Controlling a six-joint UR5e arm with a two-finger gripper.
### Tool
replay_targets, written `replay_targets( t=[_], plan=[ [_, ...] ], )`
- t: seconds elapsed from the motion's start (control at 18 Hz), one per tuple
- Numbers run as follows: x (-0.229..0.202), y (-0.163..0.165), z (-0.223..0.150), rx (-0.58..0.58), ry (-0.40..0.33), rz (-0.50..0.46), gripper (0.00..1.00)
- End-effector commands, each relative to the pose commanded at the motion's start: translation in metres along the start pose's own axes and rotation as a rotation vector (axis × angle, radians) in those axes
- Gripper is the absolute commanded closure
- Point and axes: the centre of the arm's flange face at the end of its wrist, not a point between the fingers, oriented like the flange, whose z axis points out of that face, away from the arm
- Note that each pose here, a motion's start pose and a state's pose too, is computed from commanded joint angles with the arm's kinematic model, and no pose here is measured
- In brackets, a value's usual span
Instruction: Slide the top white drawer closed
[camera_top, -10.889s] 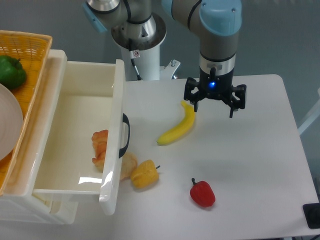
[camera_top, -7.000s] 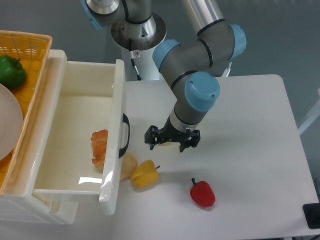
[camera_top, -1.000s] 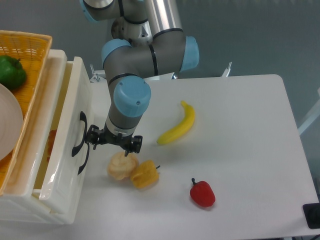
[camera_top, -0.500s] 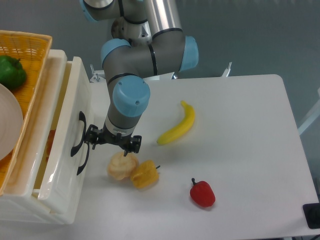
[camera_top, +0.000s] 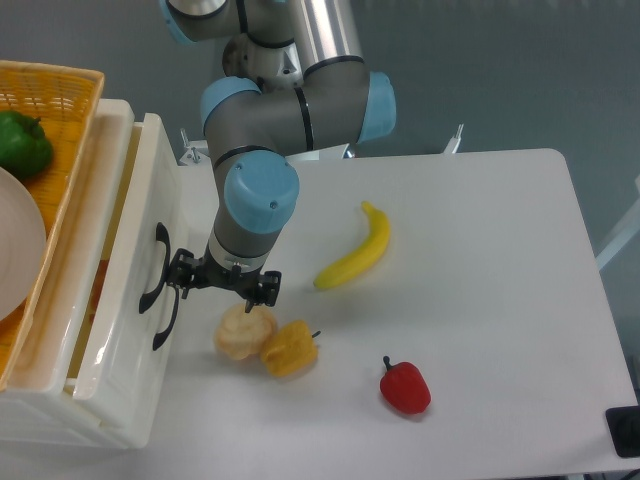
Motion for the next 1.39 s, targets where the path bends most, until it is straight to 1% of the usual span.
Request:
replay_targets(
  t=[0.28,0.5,0.72,0.83,0.94,1.06,1.17,1.33,1.39],
  plan=[
    [-0.004,-0.002,-0.007,0.012,-0.014,0.014,0.0],
    [-0.021,-0.003,-0.019,0.027,-0.03,0.013,0.0],
    [-0.048,0.0,-0.041,0.045,-0.084,0.038,0.0],
    [-0.064,0.004,-0.048,0.037,-0.115,0.03,0.0],
    [-0.079,0.008,-0.057,0.048,-0.124,0.007,0.0],
    [-0.095,0.013,-0.07,0.063,-0.135,0.007,0.0],
    [-0.106,0.017,-0.079,0.061,-0.161,0.051,0.0],
    [-0.123,0.024,-0.086,0.003,-0.247,0.182,0.0],
    [-0.135,0.028,-0.091,-0.004,-0.263,0.199,0.0]
  ],
)
